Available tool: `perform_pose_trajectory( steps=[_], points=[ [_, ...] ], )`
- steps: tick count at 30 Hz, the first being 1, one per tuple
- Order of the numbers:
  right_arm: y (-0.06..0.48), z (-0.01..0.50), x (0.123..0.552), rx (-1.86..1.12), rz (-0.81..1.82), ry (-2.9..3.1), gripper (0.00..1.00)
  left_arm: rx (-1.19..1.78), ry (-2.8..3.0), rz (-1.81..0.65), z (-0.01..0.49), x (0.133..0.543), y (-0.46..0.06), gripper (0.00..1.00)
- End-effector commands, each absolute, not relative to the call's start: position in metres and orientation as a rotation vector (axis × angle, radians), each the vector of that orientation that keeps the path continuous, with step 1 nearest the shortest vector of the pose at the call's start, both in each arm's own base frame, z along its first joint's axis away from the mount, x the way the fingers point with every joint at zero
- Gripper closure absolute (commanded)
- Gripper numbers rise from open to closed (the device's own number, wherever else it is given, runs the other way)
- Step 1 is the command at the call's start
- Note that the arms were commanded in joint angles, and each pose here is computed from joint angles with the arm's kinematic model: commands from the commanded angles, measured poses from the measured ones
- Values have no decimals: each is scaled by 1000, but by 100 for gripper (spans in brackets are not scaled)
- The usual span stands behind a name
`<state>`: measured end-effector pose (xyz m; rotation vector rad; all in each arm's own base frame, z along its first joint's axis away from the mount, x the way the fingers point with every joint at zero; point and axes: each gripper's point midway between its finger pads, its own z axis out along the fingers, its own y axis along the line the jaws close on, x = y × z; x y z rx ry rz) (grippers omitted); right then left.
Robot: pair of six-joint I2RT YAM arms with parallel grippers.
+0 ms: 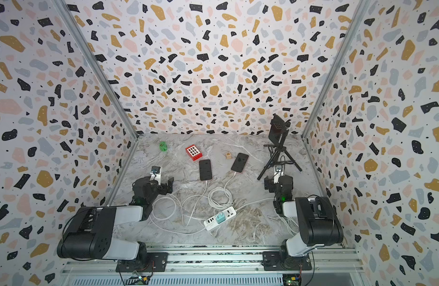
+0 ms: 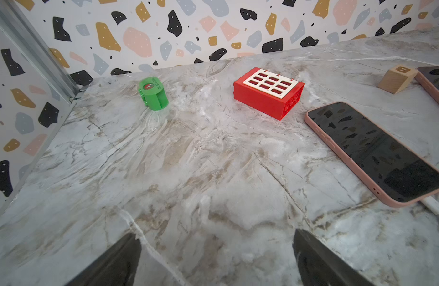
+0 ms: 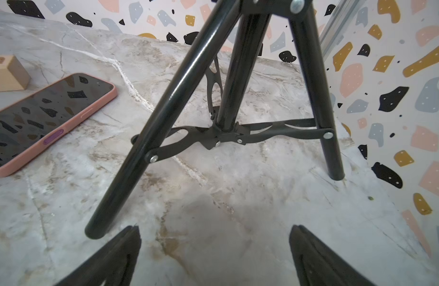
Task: Plug the charging cable into the phone
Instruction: Reset both arms
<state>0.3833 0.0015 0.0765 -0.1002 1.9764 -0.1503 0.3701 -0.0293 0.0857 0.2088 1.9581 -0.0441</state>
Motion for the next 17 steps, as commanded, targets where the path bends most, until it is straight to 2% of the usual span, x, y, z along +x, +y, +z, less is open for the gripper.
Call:
perform_pose_trajectory(
  steps=[1, 17],
  points=[
    [1, 82, 385, -85, -139, 1969, 0, 187, 1921, -39, 98, 376, -26, 0],
    [1, 84, 384, -84, -140, 1955, 0, 124, 1941, 3, 97, 379, -16, 0]
  ],
)
